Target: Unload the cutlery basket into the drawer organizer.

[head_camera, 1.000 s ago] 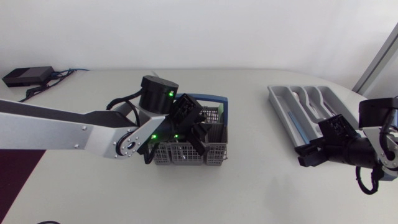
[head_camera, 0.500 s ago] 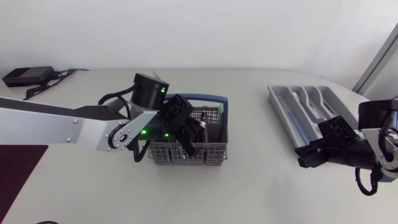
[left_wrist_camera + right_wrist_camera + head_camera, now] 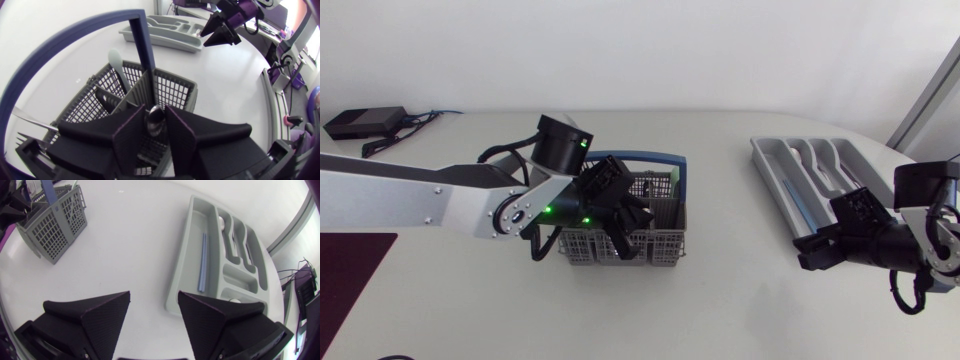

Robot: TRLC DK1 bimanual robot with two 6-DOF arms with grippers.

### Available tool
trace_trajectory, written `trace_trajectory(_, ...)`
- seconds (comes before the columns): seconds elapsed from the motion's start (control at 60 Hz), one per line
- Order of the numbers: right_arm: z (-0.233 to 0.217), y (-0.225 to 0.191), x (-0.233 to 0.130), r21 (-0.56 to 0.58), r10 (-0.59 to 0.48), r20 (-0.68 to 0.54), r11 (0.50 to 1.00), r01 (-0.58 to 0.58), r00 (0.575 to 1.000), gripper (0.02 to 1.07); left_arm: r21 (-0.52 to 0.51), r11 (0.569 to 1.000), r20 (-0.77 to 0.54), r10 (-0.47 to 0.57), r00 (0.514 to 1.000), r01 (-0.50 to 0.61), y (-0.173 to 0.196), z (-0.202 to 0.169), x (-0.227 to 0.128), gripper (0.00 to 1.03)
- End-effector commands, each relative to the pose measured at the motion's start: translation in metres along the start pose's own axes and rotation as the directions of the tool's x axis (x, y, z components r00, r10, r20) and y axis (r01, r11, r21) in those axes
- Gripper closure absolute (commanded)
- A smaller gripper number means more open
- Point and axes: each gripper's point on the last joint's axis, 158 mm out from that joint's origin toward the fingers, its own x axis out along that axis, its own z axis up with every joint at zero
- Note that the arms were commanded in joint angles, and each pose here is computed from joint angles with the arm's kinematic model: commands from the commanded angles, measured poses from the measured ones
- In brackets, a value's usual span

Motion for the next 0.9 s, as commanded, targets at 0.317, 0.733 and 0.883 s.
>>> trace_trajectory(0.317, -0.019, 0.005, 0.008, -0.004, 0.010, -0.041, 1.000, -0.010, 0.999, 0.37, 0.089, 0.994, -0.090, -0.058, 0.994, 0.066, -0.003, -0.006, 0.001, 0.87)
trace_trajectory(0.733, -0.017, 0.006, 0.008, -0.013, 0.012, -0.037, 1.000, -0.012, 0.999, 0.37, 0.129, 0.987, -0.159, -0.077, 0.984, 0.098, 0.000, -0.008, -0.008, 0.87)
trace_trajectory(0.883, -0.018, 0.006, 0.008, -0.017, 0.008, -0.040, 1.000, -0.009, 0.999, 0.37, 0.116, 0.987, -0.191, -0.084, 0.978, 0.108, 0.005, -0.011, -0.010, 0.87)
